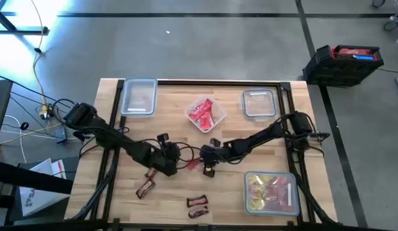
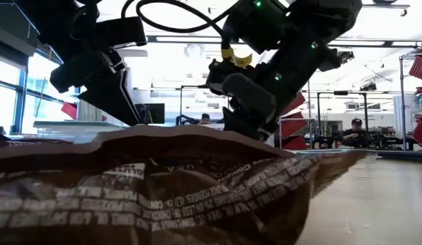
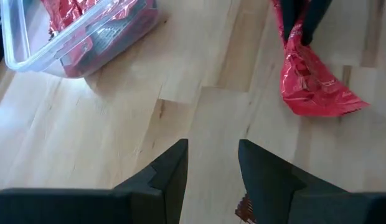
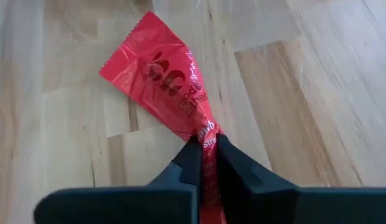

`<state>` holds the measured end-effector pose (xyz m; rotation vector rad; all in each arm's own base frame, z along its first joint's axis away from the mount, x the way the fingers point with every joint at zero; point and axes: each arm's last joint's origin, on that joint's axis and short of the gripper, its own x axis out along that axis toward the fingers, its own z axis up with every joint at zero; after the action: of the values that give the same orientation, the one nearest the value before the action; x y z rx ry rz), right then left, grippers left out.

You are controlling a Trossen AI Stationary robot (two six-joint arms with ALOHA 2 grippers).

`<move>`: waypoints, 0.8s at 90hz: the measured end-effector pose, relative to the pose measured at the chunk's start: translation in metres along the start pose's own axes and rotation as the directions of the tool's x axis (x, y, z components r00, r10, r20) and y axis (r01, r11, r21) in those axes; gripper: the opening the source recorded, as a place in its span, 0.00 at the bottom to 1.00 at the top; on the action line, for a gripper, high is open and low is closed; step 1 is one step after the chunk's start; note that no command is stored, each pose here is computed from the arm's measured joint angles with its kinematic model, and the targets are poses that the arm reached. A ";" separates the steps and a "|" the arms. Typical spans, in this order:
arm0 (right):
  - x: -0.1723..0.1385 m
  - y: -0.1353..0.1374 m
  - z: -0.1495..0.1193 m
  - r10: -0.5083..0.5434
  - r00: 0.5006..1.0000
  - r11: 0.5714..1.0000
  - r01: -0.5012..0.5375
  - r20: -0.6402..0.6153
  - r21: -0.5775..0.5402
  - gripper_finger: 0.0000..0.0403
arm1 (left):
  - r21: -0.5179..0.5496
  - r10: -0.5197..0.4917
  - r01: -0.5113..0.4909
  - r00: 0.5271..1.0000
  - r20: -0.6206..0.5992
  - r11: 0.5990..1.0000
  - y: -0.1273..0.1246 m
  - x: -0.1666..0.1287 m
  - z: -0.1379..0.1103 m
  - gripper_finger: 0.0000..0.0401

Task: Sort candy
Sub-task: Put the strawberry red into the upper middle transparent bin

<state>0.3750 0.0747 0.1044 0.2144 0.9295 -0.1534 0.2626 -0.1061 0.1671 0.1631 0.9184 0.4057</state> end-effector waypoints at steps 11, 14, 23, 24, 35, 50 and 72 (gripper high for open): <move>-0.019 -0.008 0.016 -0.079 0.997 0.996 0.080 0.024 -0.031 0.01 | 0.014 0.000 0.000 1.000 -0.006 1.000 0.000 0.000 0.000 0.32; -0.027 -0.010 0.025 -0.101 0.994 0.994 0.103 0.052 -0.030 0.00 | 0.015 0.000 0.000 1.000 -0.008 1.000 0.000 0.000 -0.001 0.32; -0.052 -0.024 0.047 -0.190 0.977 0.981 0.192 0.094 -0.011 0.00 | 0.009 0.007 -0.007 1.000 -0.020 1.000 0.001 0.000 -0.002 0.32; -0.054 -0.026 0.049 -0.198 0.975 0.980 0.200 0.095 -0.008 0.00 | 0.010 0.008 -0.007 1.000 -0.021 1.000 0.001 -0.001 -0.002 0.32; -0.067 -0.046 0.066 -0.252 0.959 0.967 0.255 0.132 -0.002 0.00 | 0.011 0.011 -0.011 1.000 -0.024 1.000 0.002 -0.001 -0.002 0.32; -0.070 -0.086 0.089 -0.360 0.910 0.928 0.372 0.204 -0.024 0.00 | 0.007 0.030 -0.030 1.000 -0.006 1.000 0.002 -0.001 -0.001 0.32; -0.061 -0.136 0.088 -0.441 0.891 0.897 0.441 0.109 0.019 0.00 | 0.018 0.040 -0.039 0.999 -0.016 0.999 0.003 -0.001 -0.003 0.32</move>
<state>0.3771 -0.0768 0.1884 -0.0165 0.8562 -0.5791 0.2592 -0.1038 0.1672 0.1943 0.9358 0.4362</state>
